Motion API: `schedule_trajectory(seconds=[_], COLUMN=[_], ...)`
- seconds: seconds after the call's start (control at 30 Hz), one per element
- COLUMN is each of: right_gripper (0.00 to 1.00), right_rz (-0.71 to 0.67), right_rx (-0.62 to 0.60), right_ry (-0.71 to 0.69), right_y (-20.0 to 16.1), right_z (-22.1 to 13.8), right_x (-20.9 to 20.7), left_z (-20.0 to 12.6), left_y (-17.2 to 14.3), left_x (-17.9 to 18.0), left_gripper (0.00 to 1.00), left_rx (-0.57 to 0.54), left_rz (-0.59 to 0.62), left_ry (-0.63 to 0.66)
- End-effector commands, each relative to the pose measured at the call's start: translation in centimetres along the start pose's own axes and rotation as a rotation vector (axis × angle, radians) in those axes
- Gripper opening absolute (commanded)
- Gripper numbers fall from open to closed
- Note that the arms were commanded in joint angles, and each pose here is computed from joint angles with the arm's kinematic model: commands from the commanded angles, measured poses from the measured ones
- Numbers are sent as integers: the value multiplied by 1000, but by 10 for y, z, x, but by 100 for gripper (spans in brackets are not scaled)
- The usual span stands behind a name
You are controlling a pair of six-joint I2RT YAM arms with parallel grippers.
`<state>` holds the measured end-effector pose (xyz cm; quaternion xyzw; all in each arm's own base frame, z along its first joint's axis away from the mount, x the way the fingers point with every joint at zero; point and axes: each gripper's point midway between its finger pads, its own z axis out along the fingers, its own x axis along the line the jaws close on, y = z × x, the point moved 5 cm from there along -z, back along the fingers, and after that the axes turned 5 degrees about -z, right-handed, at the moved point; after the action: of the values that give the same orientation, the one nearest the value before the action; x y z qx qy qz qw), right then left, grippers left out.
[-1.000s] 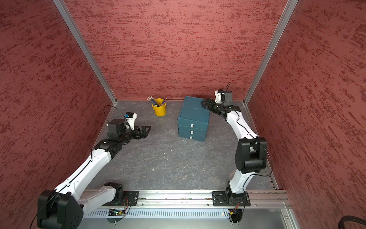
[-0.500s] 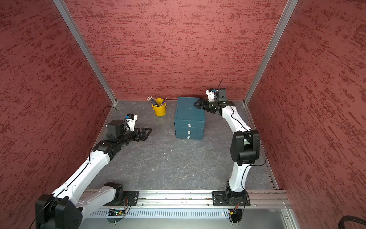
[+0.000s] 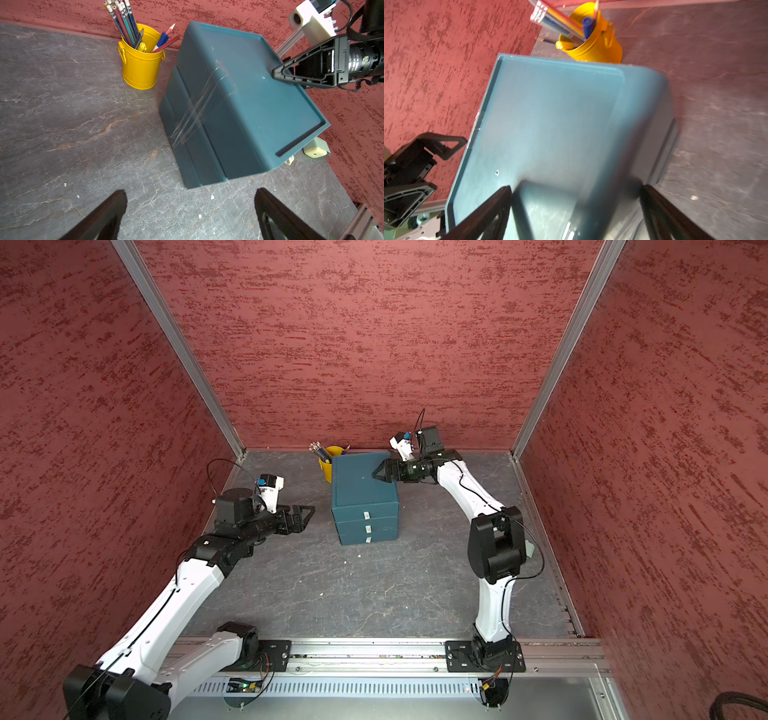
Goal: Take the seed bags out of the drawer
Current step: Move the storage box to the center of the board.
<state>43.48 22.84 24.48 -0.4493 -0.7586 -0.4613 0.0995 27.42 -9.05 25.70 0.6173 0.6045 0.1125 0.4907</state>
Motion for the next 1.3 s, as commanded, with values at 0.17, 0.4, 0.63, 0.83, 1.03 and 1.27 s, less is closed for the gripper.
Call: schedule_trajectory(seconds=[0.17,0.4,0.63,0.83,1.03,1.27], right_gripper=[99,99,99,99,99,99], right_rz=[-32,-43,49,118,127,165], right_rx=[139,35,-8,-28,-40,-96], right_ry=[115,-127,-200,-208,-276,-319], right_y=[-36,-19,-20,-38,-61,-100], right_z=[26,-14,-56,-75,-79,-63], right_x=[35,37,61,89,116,136], left_z=[3,15,28,39,47,43], left_y=[16,30,22,13,1,-9], left_x=[-6,-23,-39,-62,-78,-89], left_gripper=[100,100,100,100,100,100], left_rx=[8,56,195,284,286,295], left_rz=[-6,-35,-103,-89,-83,-67], left_ry=[-19,-130,-226,-255,-274,-267])
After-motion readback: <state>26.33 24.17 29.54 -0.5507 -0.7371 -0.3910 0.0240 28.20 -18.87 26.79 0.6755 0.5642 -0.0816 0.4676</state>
